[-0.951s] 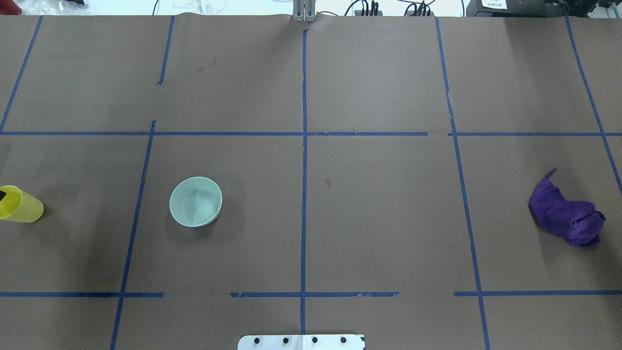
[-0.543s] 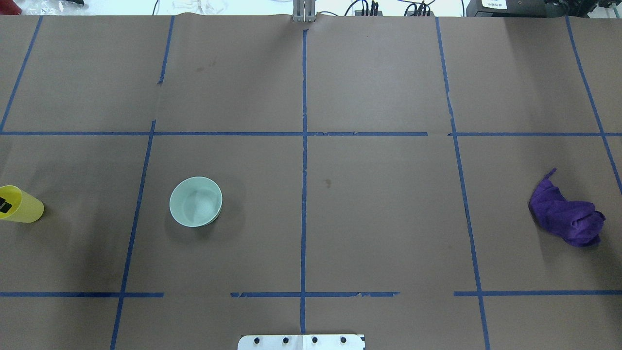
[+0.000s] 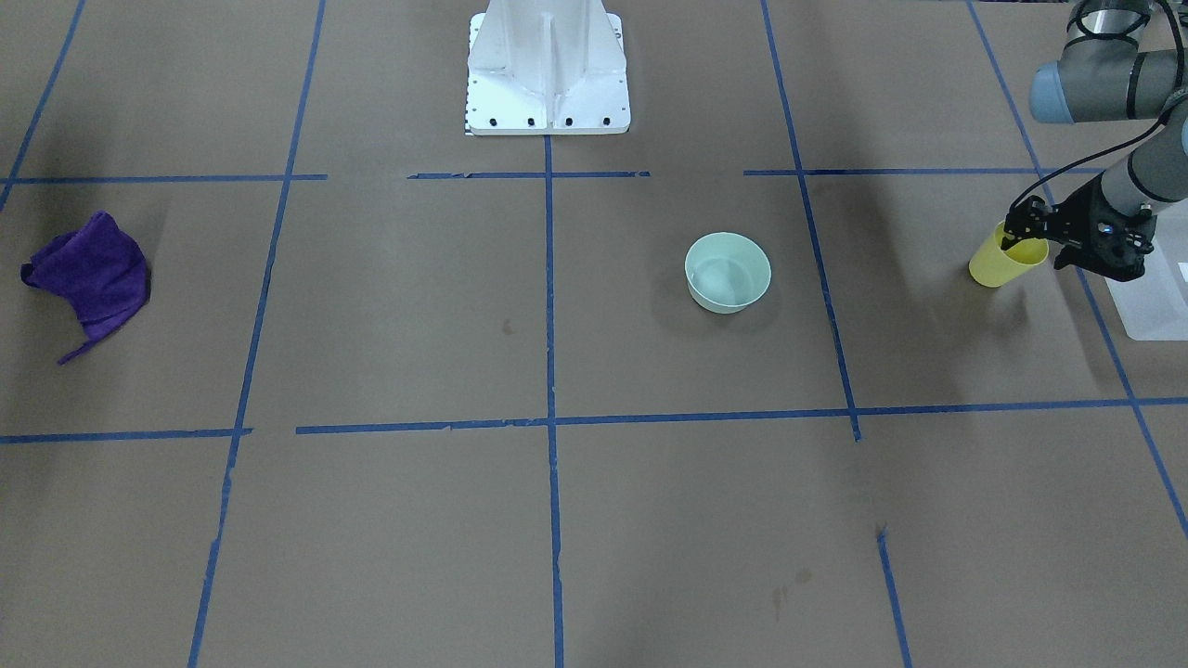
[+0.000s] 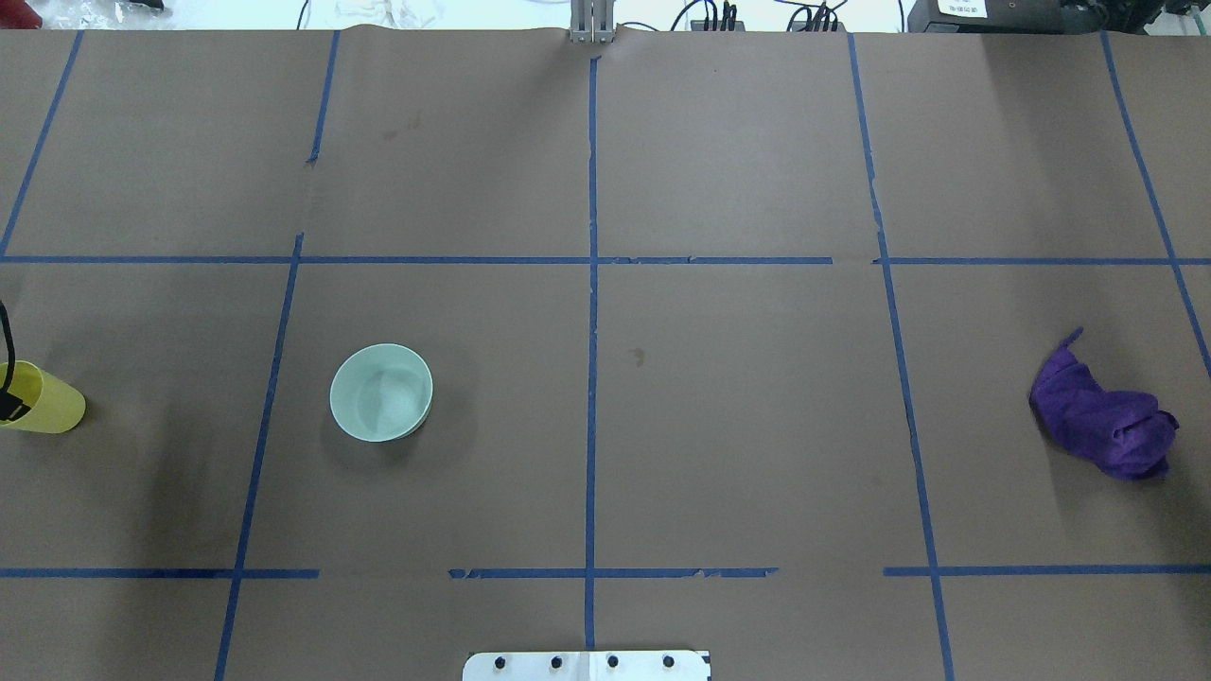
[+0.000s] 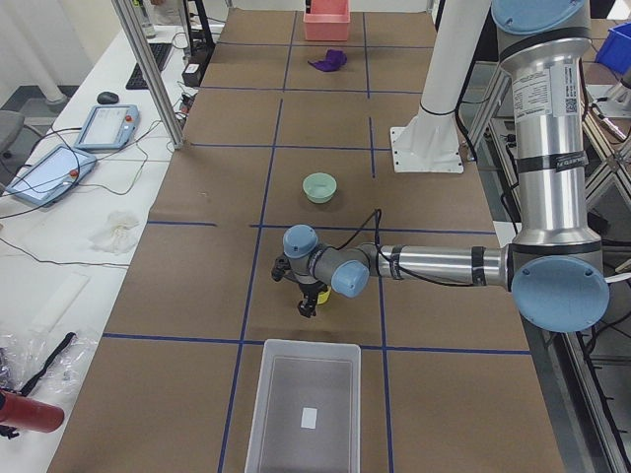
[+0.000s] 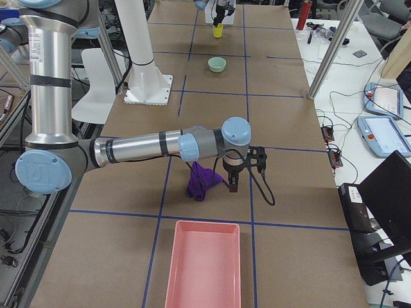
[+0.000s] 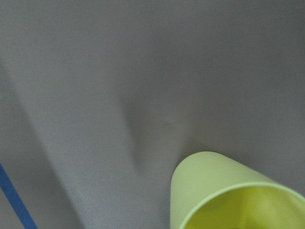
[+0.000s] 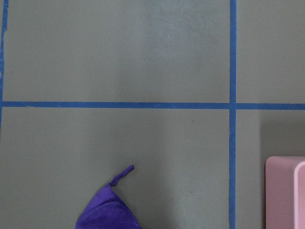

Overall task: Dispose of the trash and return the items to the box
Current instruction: 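Grasp the yellow plastic cup with the left gripper and lift it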

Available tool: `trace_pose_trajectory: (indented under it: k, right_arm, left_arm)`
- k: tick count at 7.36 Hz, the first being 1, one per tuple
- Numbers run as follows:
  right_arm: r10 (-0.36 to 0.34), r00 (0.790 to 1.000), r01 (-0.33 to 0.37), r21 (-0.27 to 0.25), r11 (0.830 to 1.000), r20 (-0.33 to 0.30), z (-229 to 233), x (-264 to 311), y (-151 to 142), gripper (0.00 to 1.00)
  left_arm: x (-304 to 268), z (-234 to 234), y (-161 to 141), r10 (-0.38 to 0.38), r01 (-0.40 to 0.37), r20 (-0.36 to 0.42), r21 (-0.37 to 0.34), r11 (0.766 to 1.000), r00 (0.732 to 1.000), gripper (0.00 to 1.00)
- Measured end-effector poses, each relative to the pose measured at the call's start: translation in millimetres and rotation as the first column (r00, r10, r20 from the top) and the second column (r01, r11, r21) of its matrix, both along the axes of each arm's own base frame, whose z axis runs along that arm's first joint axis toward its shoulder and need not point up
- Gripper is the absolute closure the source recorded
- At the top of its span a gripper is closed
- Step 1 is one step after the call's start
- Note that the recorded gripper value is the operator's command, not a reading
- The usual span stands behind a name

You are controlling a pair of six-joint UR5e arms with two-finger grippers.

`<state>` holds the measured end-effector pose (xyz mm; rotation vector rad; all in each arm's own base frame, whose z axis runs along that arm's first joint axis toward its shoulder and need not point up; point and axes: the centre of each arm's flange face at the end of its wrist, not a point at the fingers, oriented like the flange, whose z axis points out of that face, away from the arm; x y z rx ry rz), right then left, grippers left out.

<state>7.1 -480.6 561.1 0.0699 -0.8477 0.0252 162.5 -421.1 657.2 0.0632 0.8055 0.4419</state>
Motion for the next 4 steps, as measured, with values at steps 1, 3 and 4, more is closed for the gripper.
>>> trace_pose_trajectory:
  k: [1, 3, 4]
  right_arm:
    - [0.0, 1.0, 0.0, 0.001, 1.0, 0.0, -0.7, 0.1, -0.6, 0.0]
    - [-0.001, 1.0, 0.001, 0.009, 1.0, 0.001, -3.2, 0.3, -1.1, 0.0]
    - [-0.001, 1.0, 0.001, 0.012, 1.0, 0.002, -5.1, 0.2, -1.3, 0.0]
  left_arm:
    - [1.6, -2.7, -2.2, -0.012, 0.012, -0.004, -0.005, 1.0, 1.0, 1.0]
    - [3.4, -12.3, -6.2, -0.028, 0.028, -0.013, -0.004, 1.0, 1.0, 1.0]
    - [2.8, -24.2, -7.5, -0.044, 0.044, -0.023, 0.002, 0.999, 0.999, 1.0]
